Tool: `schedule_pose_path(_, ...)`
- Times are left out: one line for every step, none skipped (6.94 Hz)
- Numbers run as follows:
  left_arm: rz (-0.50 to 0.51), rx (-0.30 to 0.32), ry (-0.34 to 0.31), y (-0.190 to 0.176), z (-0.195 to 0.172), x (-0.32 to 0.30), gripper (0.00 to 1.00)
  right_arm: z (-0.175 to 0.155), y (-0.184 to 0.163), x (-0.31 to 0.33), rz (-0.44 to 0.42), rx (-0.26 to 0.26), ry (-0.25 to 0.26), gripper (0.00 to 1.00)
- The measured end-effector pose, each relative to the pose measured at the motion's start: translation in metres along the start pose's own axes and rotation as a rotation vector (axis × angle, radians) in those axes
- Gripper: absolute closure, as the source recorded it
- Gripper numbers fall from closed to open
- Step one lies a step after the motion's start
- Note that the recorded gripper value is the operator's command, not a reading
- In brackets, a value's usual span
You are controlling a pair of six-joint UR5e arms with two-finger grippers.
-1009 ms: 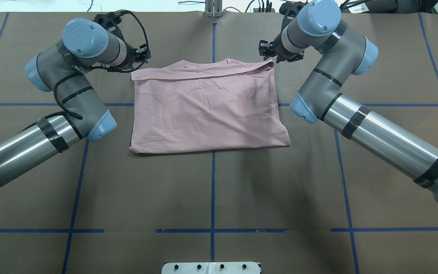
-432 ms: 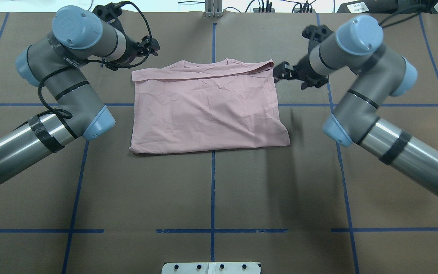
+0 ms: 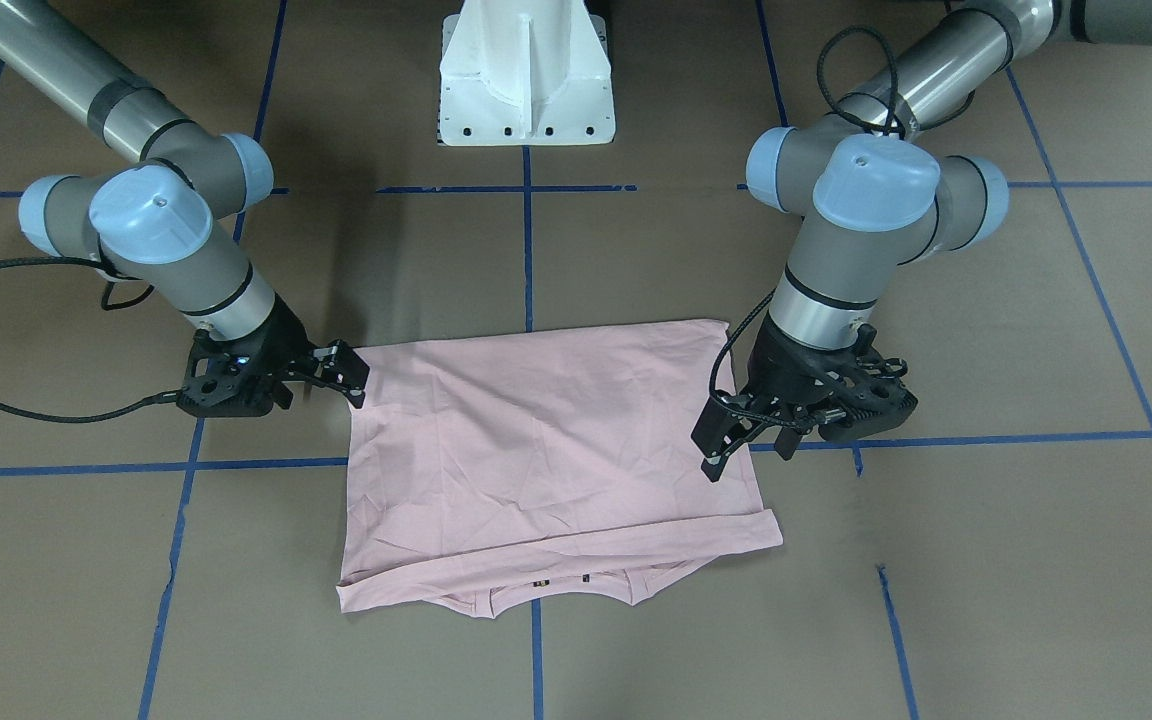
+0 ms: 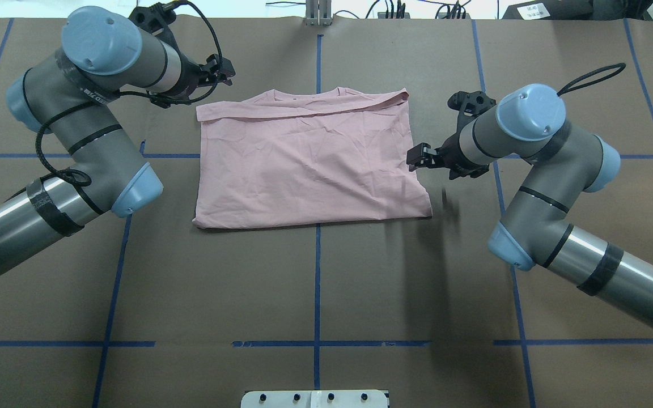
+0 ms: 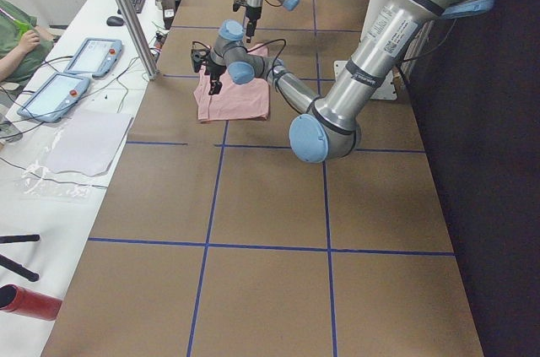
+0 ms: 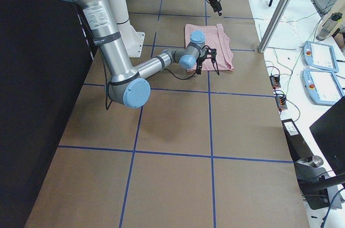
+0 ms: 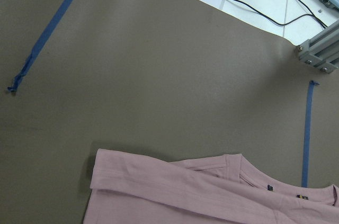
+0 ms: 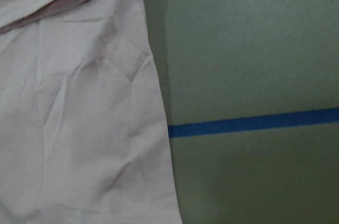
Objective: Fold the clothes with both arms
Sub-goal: 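Release the hem and move the right gripper to the folded shirt's near corner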
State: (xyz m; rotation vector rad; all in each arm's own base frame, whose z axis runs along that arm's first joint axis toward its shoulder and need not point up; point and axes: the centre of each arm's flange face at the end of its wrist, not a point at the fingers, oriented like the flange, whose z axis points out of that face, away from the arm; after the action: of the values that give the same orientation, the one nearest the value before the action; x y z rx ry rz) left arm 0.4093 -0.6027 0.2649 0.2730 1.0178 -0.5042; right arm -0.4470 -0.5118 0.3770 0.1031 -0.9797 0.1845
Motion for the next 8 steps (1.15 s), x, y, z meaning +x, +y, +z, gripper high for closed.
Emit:
schedule_pose_path(0.002, 0.0, 0.009, 0.001, -0.004, 0.002, 0.0, 0.005, 0.011, -0.006, -0.005, -0.016, 0.01, 0.06)
schedule_pose_path(0.003, 0.0, 0.013, 0.002, -0.007, 0.003, 0.0, 0.01, 0.02, -0.009, -0.008, -0.031, 0.019, 0.12)
schedule_pose_path(0.004, 0.0, 0.014, 0.002, -0.007, 0.004, 0.0, 0.013, 0.024, -0.011, -0.011, -0.04, 0.024, 0.35)
schedule_pose_path(0.005, -0.001, 0.014, 0.002, -0.007, 0.004, 0.0, 0.014, 0.027, -0.012, -0.012, -0.048, 0.024, 0.72)
schedule_pose_path(0.005, -0.001, 0.014, 0.002, -0.007, 0.003, 0.0, 0.015, 0.029, -0.013, -0.016, -0.052, 0.023, 1.0)
schedule_pose_path(0.006, -0.001, 0.014, 0.002, -0.007, 0.003, 0.0, 0.016, 0.031, -0.013, -0.024, -0.057, 0.023, 1.0)
schedule_pose_path(0.006, -0.001, 0.014, 0.003, -0.007, 0.003, 0.0, 0.017, 0.033, -0.012, -0.033, -0.061, 0.024, 1.0)
schedule_pose_path(0.007, -0.001, 0.016, 0.003, -0.008, 0.004, 0.0, 0.016, 0.034, -0.012, -0.041, -0.061, 0.021, 1.0)
